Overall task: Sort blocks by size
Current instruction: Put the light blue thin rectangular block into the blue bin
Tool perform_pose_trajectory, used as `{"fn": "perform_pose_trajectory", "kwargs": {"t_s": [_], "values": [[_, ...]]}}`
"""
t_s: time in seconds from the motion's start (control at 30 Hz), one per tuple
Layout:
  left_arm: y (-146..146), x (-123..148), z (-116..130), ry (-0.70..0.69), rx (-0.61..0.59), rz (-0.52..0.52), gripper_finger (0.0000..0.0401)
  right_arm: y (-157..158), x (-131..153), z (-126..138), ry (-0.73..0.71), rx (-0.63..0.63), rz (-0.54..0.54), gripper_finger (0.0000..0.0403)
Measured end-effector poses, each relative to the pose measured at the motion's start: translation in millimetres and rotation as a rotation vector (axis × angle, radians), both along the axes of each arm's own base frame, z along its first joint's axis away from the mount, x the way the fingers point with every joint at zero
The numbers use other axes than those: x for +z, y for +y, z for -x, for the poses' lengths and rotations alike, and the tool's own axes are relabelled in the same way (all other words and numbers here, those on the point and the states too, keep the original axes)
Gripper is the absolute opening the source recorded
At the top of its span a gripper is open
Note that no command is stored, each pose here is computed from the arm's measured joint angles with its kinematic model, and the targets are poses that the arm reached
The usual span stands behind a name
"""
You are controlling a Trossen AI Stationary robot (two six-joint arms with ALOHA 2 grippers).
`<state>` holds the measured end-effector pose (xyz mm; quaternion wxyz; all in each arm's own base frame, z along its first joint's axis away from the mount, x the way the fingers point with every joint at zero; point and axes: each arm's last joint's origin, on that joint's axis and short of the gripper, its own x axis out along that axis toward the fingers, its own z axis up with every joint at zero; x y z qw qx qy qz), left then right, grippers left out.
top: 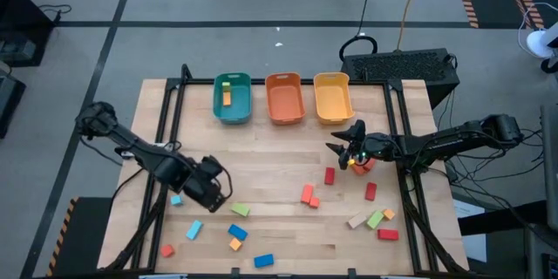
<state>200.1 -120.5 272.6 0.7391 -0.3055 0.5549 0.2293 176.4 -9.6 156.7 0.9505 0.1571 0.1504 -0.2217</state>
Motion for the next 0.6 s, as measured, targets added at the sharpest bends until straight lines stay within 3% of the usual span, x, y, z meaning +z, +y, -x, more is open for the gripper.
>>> {"fn": "perform_pose_trajectory", "kwargs": {"t_s": [0.27, 0.6], "values": [[-32.2, -12.7, 14.4, 0.024, 0.202, 0.056, 0.0144, 6.2, -0.8, 0.1, -0.007, 0.02, -0.04, 0.021], [-70.9, -41.4, 19.0, 0.129, 0.24, 0.083, 0.0144, 16.6, -2.9, 1.1, 0.017, 0.079, -0.037, 0.021]]}}
